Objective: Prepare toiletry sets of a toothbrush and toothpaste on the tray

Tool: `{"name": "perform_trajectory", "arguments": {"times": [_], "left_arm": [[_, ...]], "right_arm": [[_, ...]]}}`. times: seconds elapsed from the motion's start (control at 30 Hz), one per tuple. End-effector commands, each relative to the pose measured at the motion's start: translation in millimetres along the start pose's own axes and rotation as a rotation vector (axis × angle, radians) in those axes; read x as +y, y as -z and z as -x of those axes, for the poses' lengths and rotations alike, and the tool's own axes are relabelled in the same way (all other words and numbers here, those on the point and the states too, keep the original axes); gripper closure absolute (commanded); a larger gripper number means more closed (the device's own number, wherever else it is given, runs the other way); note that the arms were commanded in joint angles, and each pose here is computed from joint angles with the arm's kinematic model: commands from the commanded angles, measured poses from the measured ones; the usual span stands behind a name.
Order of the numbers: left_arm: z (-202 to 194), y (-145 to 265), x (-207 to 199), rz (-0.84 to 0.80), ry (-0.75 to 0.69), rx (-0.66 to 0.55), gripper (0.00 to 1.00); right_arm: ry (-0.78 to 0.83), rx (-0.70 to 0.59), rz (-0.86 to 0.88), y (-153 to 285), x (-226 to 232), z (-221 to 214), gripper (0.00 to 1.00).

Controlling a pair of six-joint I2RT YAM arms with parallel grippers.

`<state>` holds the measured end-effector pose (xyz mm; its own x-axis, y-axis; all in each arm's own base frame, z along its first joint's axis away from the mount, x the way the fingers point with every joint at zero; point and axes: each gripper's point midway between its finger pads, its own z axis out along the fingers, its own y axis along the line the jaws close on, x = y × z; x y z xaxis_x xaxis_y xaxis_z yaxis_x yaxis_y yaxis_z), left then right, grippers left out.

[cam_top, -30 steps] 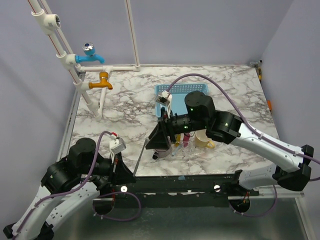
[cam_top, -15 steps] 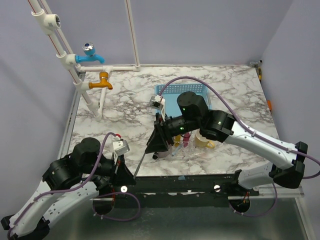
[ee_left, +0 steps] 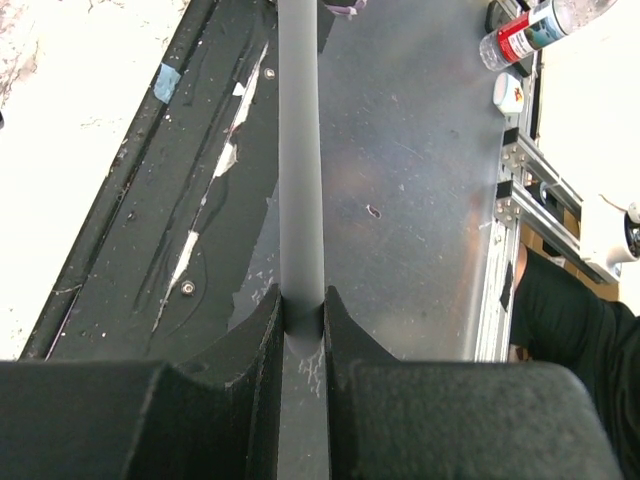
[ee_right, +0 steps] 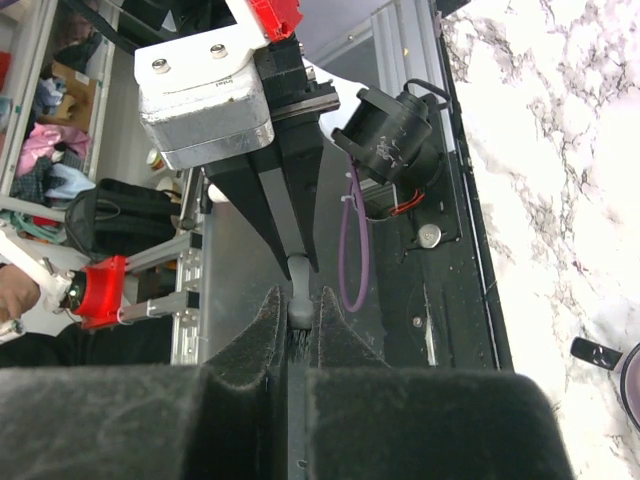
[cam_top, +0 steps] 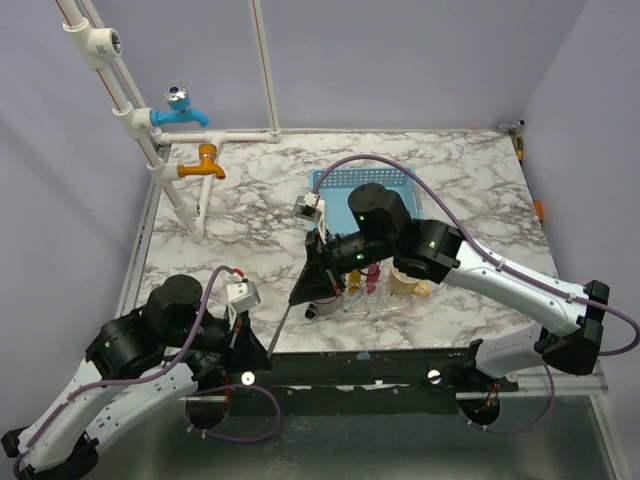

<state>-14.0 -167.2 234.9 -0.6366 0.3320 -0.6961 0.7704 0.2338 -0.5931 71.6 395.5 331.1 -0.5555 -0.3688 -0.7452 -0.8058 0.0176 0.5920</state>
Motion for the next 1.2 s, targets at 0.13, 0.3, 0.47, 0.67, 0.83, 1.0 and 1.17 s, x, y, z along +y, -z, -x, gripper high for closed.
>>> {"name": "perform_trajectory", "arguments": {"times": [0.13,0.3,0.47,0.67,0.83,1.0,1.17], "left_arm": [[2.6,-1.9,6.4,0.035,0.004,0.004,0.74],[7.2,-0.9,9.4,0.060,0.001,-0.022,0.46],[27.8,4.0,23.4,0.172,-0.008,-0.116,0.30],[54.7,9.8,30.0,0.236,-0.034,-0.239,0.22],[67.7,11.1,37.6,0.278,-0.046,-0.300,0.15],[75.1,12.9,45.0,0.315,-0.049,-0.349,0.08],[76.4,12.9,44.2,0.303,-0.060,-0.376,0.01]], "right_arm": [[0.005,0.030,0.065,-1.3,7.7,-10.0,1.00],[0.003,0.031,0.037,3.8,5.4,-15.2,1.00],[0.000,0.030,-0.058,16.2,-5.8,-26.0,1.00],[0.003,-0.011,-0.240,46.2,-19.8,-30.3,1.00],[-0.007,-0.054,-0.429,80.1,-33.6,-31.3,1.00],[-0.036,-0.090,-0.598,113.3,-43.3,-29.7,1.00],[-0.065,-0.141,-0.791,148.6,-56.0,-23.2,1.00]]}}
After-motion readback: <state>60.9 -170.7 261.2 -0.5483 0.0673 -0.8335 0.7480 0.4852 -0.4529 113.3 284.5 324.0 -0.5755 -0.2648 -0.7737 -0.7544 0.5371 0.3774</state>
